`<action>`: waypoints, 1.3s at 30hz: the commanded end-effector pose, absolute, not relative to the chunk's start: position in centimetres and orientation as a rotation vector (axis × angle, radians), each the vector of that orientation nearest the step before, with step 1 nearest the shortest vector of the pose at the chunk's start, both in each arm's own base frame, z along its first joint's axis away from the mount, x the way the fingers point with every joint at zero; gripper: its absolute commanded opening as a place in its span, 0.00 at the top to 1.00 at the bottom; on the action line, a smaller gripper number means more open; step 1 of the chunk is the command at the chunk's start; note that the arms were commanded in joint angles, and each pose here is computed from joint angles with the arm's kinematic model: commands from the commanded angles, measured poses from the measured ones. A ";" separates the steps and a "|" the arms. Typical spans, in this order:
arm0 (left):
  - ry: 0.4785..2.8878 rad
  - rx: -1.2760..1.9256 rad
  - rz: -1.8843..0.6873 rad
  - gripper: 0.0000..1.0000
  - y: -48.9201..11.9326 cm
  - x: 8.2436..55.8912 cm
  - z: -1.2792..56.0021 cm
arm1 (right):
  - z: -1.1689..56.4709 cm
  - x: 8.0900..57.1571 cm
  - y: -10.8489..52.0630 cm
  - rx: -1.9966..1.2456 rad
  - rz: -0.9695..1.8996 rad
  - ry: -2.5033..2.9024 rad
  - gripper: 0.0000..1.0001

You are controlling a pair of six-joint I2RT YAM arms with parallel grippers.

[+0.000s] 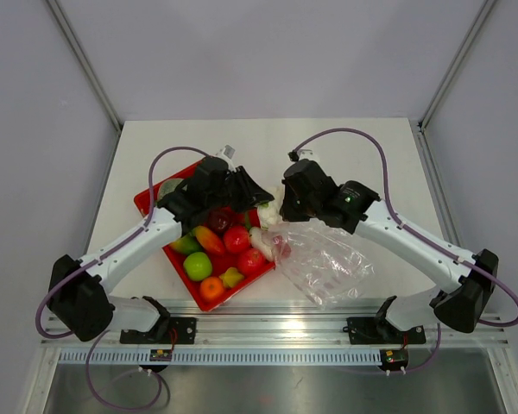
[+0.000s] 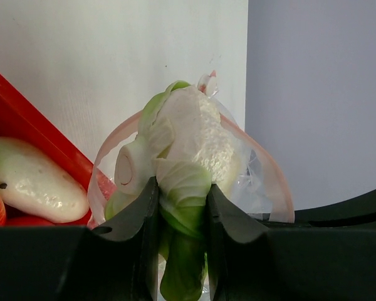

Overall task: Place the food in the zip-top bag and seal the zipper
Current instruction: Place the fake vegetable in the zipper food storage bag.

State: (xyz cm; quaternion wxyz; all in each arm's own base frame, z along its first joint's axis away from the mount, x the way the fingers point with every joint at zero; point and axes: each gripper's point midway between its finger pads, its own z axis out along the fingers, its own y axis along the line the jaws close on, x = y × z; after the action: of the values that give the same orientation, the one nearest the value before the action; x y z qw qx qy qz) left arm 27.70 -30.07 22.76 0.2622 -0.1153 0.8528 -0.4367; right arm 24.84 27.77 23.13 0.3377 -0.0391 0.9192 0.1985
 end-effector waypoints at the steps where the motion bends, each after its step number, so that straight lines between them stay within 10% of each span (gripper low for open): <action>1: 2.283 -0.169 -1.329 1.00 -31.4 25.8 26.9 | 25.6 26.5 27.3 -0.153 0.456 2.279 1.00; 39: 2.409 0.331 -1.365 1.00 -30.9 21.2 25.0 | 26.9 24.5 26.2 -0.633 0.516 1.893 1.00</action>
State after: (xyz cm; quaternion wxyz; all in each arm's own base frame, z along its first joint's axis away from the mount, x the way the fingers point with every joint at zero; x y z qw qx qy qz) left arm 23.35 -30.21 23.59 0.1988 0.0530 0.8744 -0.4394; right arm 23.30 25.78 24.01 0.4377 -0.2543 0.8395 0.1973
